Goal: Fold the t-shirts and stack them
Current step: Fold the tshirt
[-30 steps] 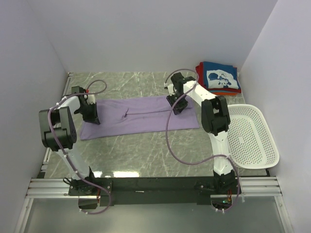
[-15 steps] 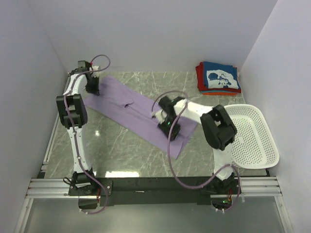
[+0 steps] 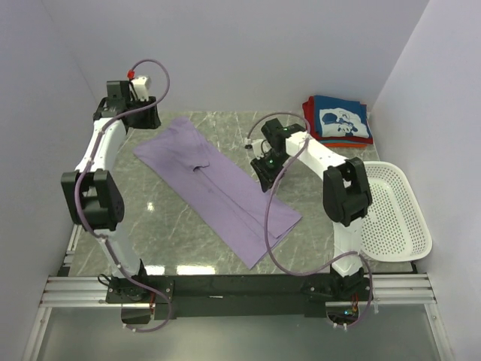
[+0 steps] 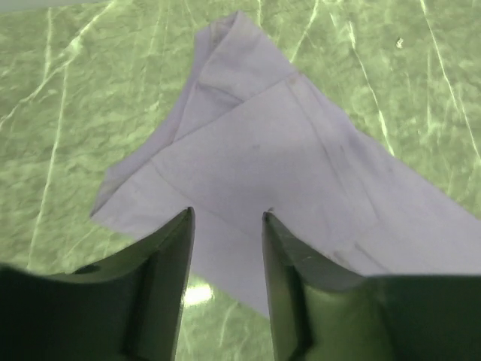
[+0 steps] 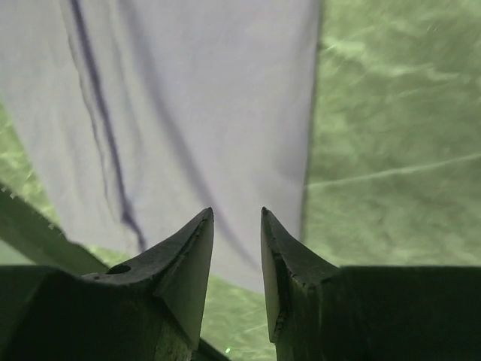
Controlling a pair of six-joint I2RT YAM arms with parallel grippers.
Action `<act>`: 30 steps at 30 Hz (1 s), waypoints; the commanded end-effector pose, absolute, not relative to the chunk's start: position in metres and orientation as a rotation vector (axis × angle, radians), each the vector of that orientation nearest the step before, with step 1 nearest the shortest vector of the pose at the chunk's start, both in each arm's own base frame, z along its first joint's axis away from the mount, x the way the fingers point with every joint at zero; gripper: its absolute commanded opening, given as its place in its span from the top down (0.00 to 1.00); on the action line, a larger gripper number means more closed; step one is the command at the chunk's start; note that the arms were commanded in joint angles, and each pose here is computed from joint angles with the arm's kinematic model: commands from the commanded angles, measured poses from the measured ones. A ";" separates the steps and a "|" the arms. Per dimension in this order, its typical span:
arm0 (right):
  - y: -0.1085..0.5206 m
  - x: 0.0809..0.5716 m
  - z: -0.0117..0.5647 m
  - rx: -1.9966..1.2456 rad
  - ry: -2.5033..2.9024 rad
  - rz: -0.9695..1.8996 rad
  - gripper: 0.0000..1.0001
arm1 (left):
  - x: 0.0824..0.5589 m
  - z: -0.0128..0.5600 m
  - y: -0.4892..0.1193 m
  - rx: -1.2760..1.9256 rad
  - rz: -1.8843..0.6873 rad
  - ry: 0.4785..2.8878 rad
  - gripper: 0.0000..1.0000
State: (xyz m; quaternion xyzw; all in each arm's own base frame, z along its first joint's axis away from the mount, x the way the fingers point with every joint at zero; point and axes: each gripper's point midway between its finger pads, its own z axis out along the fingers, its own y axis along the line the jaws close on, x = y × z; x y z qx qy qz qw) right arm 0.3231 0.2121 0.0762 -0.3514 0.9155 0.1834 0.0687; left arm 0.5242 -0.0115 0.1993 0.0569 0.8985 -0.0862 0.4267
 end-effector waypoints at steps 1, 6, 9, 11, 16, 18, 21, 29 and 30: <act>0.212 0.315 0.055 -1.152 2.836 0.485 0.61 | 0.508 0.214 -0.015 0.117 -0.264 2.187 0.45; 0.204 0.309 0.031 -1.166 2.909 0.417 0.62 | 0.488 0.222 -0.009 0.016 -0.389 2.155 0.44; 0.203 0.288 0.016 -1.211 2.960 0.396 0.64 | 0.483 0.226 0.014 -0.063 -0.413 2.147 0.46; 0.204 0.262 0.004 -1.262 3.002 0.392 0.64 | 0.480 0.219 0.018 -0.101 -0.427 2.179 0.55; 0.222 0.187 -0.006 -1.451 3.039 0.510 0.65 | 0.466 0.178 0.007 -0.132 -0.499 2.296 0.75; 0.242 0.154 0.003 -1.590 2.985 0.609 0.65 | 0.461 0.158 -0.001 -0.130 -0.511 2.350 0.80; 0.269 0.120 0.025 -1.710 2.892 0.853 0.64 | 0.456 0.128 -0.014 -0.127 -0.501 2.422 0.87; 0.295 0.151 0.088 -1.580 2.687 1.116 0.61 | 0.477 0.076 -0.048 -0.027 -0.443 2.532 0.90; 0.294 0.158 0.092 -1.547 2.676 1.116 0.61 | 0.479 0.070 -0.054 -0.010 -0.429 2.547 0.90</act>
